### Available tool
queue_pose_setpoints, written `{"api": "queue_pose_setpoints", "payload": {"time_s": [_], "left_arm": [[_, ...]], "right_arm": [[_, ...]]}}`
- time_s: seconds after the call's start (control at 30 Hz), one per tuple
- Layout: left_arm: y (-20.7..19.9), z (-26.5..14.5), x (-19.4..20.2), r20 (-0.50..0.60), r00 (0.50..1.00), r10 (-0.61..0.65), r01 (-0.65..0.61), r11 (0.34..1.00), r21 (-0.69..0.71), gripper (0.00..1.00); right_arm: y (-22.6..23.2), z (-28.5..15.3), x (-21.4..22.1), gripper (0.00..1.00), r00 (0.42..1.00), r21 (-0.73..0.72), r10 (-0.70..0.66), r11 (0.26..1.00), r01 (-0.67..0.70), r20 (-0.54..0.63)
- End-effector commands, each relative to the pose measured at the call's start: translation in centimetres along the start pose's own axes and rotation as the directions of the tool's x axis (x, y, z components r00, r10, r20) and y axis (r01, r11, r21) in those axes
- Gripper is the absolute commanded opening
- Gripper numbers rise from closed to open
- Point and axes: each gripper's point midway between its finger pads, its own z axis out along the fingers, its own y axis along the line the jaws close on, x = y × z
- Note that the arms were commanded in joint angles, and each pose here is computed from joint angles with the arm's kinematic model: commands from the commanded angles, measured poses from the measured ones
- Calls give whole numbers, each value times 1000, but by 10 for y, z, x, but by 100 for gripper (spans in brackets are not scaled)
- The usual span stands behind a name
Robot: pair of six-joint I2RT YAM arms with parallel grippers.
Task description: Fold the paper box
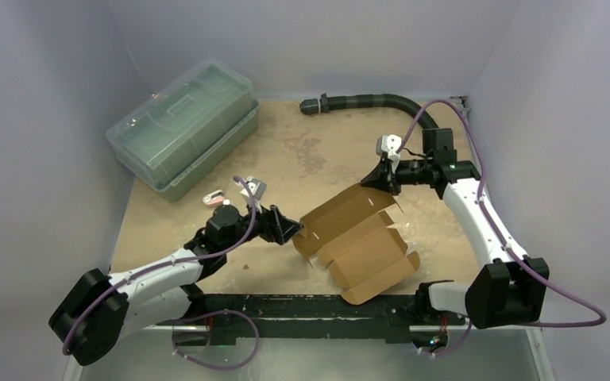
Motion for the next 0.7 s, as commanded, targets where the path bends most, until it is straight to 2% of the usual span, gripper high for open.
{"api": "queue_pose_setpoints", "payload": {"time_s": [0.0, 0.1, 0.23, 0.3, 0.4, 0.53, 0.67], "left_arm": [[-34, 14, -27, 59, 998, -10, 3, 995, 104, 74], [-36, 20, -25, 53, 999, 1, -6, 996, 90, 67], [-38, 27, -28, 35, 999, 20, -23, 997, 78, 51], [-37, 30, -29, 19, 999, 47, -49, 997, 60, 51], [-40, 34, -41, 5, 990, 142, -142, 988, 54, 59], [-49, 46, -55, -23, 936, 351, -347, 933, 95, 73], [-62, 66, -55, -59, 880, 472, -452, 868, 204, 77]], "right_arm": [[0, 0, -4, 0, 999, -4, 4, 1000, -4, 34], [0, 0, -3, 0, 999, -3, 9, 1000, -9, 31], [-2, 1, 0, 0, 1000, 2, 11, 1000, -11, 24], [-2, 1, 0, 0, 1000, 4, 13, 1000, -13, 21], [-2, 2, 2, 0, 1000, 3, 15, 1000, -15, 18], [1, 2, 3, 0, 1000, -14, 15, 1000, -15, 16], [2, 2, 2, 0, 1000, -19, 9, 1000, -8, 22]]}}
